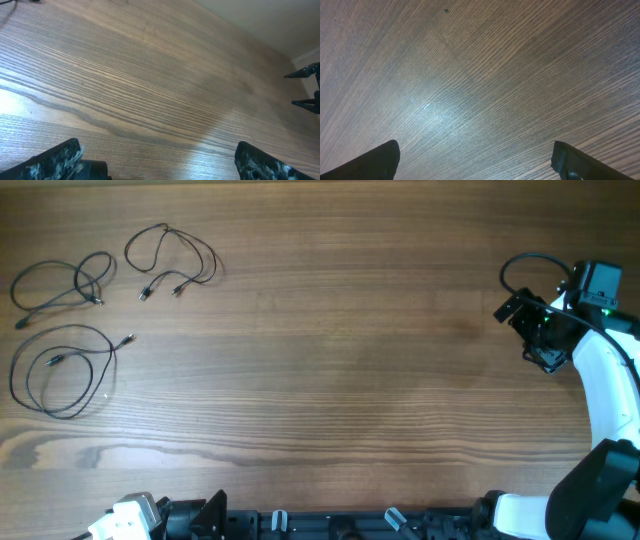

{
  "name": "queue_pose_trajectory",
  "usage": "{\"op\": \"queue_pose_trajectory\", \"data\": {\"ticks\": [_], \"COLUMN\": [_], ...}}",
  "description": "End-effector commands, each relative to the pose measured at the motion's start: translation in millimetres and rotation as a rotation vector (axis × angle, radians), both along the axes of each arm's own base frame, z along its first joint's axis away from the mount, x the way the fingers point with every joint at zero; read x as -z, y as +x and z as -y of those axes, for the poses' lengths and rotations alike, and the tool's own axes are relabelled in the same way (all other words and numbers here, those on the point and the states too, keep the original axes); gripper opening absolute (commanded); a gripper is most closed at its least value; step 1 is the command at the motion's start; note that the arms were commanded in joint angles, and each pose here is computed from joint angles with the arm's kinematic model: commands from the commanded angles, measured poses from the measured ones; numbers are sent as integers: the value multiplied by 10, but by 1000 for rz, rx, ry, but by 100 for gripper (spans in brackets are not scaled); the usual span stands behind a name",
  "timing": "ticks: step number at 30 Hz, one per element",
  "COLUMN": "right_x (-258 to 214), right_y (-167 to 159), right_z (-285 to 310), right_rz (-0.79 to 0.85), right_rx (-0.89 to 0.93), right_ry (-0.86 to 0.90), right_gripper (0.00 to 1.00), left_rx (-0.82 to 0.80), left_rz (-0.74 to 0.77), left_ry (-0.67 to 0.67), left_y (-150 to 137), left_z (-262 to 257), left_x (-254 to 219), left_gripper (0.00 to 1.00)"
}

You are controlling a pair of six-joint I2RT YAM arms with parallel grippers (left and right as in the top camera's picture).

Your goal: Untangle cables

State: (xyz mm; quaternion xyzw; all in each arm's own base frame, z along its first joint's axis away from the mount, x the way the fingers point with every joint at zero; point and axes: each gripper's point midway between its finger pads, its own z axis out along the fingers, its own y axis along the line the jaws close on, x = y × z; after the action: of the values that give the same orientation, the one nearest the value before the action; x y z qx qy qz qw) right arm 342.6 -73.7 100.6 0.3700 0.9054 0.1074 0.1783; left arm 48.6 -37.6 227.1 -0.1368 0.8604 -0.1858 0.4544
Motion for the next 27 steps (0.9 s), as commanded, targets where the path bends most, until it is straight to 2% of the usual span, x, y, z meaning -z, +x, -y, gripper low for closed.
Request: {"op": "queue_pose_trajectory", "data": {"ticks": [1, 10, 12, 14, 17, 24, 27], "right_x": [15, 14, 15, 14, 14, 11, 11], "right_y": [38, 39, 38, 39, 39, 47, 46], "right_z": [-12, -12, -12, -12, -12, -10, -10], "right_rz": [0, 0, 0, 0, 0, 4, 4], "right_rx": [-17, -16, -16, -16, -16, -16, -16], "right_ry": [-3, -3, -3, -3, -3, -4, -4], "right_gripper": [100, 100, 100, 100, 100, 100, 100], "left_rx": [2, -54, -59, -50, -58, -116, -115], "left_rz": [23, 12, 40, 177, 215, 260, 297], "left_ry": [10, -14, -56, -29, -24, 3, 2], "left_y": [-14, -7, 43, 256, 437, 1232, 1449], "left_z": [1, -59, -33, -53, -78, -224, -233], "left_x": [-17, -9, -83, -343, -367, 65, 201], "left_gripper": [100, 100, 100, 100, 100, 100, 100]}}
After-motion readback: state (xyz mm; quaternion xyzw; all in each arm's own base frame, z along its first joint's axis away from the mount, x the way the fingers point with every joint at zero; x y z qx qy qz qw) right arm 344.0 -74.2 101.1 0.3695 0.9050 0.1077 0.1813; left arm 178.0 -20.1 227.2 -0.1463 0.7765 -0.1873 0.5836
